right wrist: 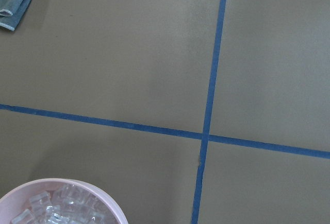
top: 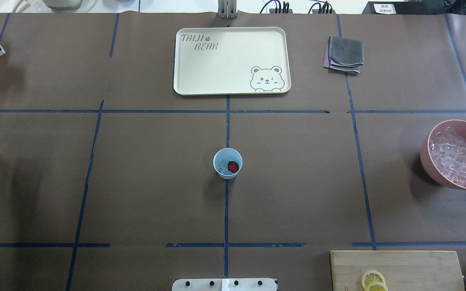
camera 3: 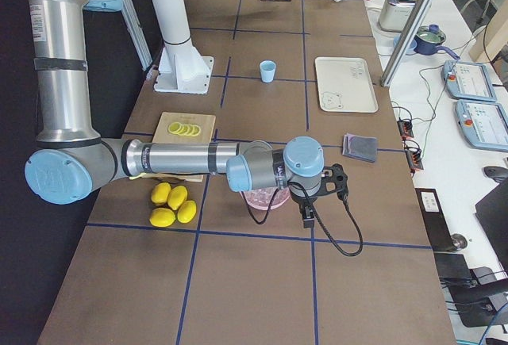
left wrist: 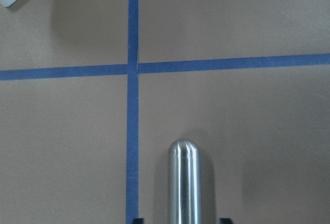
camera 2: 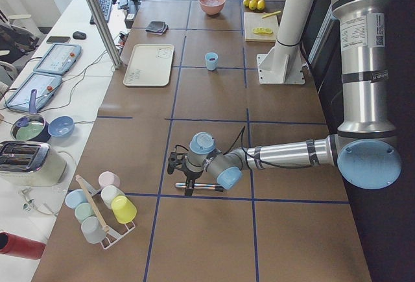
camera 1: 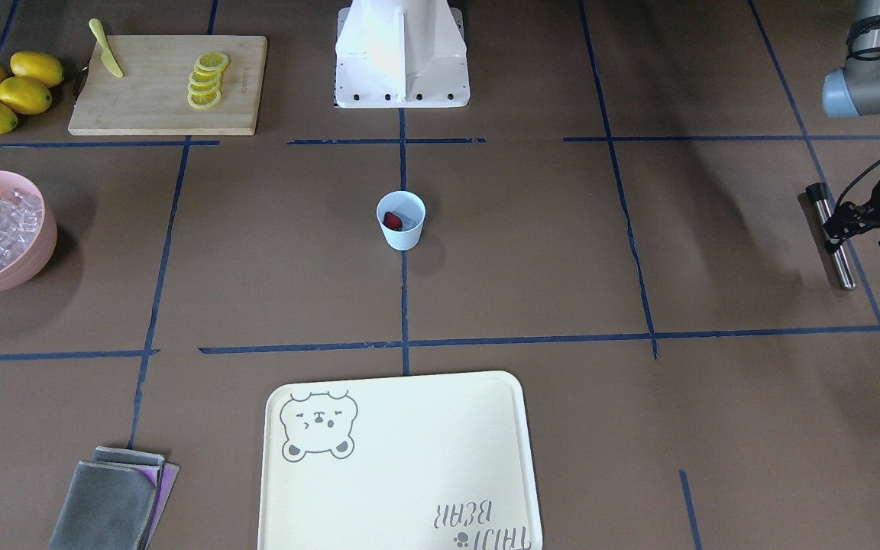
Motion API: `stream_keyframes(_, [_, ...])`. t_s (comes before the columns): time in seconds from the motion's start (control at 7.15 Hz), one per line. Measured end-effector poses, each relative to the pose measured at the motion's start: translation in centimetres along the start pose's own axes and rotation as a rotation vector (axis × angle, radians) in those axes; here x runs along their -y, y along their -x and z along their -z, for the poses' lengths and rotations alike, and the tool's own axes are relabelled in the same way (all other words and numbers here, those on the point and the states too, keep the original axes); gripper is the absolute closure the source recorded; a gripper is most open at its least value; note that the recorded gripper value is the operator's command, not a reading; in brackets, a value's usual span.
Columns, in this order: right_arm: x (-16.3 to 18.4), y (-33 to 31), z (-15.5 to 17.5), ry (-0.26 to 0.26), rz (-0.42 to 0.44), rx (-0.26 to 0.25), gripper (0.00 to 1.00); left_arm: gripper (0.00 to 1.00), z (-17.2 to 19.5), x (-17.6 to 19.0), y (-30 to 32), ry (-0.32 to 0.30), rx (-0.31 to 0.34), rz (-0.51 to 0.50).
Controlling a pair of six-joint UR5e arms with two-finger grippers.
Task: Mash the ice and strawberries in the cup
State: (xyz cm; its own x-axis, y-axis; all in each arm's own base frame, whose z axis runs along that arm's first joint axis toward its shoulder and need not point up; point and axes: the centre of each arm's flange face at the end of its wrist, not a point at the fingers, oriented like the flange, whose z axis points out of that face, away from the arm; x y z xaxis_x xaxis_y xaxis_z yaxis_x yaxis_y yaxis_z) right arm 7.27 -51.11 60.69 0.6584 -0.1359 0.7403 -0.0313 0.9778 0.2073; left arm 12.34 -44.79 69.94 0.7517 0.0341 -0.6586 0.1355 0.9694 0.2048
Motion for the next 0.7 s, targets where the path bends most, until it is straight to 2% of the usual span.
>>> stream_keyframes(0.42, [0.1,-0.1,0.1,-0.003,0.003,-0.026,0.0,0.0,0.9,0.0,-1.2,0.048,-0.077,-0.025])
stream_keyframes(0.7, [0.1,-0.1,0.1,-0.003,0.006,-0.04,0.0,0.0,3.2,1.1,1.4,0.081,-0.082,-0.079])
